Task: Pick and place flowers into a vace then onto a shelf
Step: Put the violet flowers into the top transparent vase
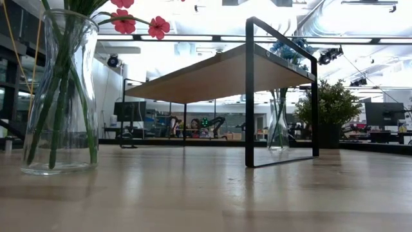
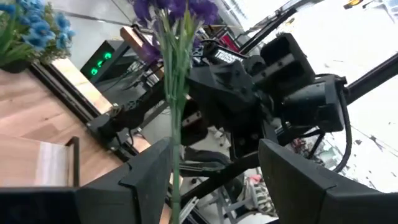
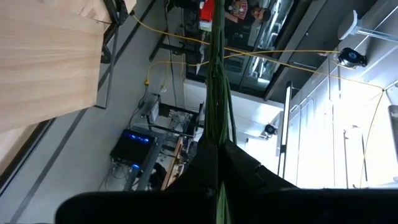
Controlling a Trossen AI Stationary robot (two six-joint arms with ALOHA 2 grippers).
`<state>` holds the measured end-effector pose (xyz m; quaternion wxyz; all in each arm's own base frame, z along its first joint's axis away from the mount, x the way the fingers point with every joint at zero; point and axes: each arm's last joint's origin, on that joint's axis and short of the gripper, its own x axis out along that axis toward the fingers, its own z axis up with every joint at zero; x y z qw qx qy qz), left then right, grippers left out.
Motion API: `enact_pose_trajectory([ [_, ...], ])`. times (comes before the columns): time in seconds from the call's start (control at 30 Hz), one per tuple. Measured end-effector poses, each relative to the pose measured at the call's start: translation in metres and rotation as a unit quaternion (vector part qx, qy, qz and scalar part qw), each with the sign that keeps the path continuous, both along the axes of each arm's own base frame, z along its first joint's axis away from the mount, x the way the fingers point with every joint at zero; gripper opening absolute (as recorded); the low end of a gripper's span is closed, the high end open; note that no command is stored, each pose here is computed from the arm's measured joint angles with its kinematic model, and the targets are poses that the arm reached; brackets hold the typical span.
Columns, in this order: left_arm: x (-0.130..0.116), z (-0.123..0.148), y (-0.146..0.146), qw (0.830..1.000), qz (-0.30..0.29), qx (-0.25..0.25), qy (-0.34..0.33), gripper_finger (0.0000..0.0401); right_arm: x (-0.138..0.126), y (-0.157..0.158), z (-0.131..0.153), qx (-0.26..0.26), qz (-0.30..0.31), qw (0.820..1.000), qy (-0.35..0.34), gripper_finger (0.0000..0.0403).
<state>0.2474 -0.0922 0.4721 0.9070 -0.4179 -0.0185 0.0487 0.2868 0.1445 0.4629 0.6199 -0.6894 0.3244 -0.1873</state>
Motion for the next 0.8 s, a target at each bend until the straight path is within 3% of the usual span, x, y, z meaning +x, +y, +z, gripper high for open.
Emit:
enact_pose_trajectory([
  [0.17, -0.006, 0.003, 0.021, 1.000, -0.009, -0.001, 0.025, 0.0271, 0.000, 0.000, -0.001, -0.009, 0.006, 1.000, 0.013, 0.0000],
  [0.4, -0.013, 0.026, 0.042, 0.996, -0.035, 0.002, 0.082, 0.0271, 0.000, 0.003, -0.002, 0.006, 0.038, 0.999, 0.021, 0.0000],
  [0.53, -0.010, 0.034, 0.046, 0.991, -0.068, -0.001, 0.111, 0.0271, 0.001, 0.003, -0.002, 0.017, 0.054, 0.998, 0.022, 0.0000],
  [0.8, 0.011, 0.026, 0.049, 0.978, -0.110, -0.025, 0.175, 0.0271, 0.004, 0.006, 0.003, 0.020, 0.080, 0.997, 0.013, 0.0000],
])
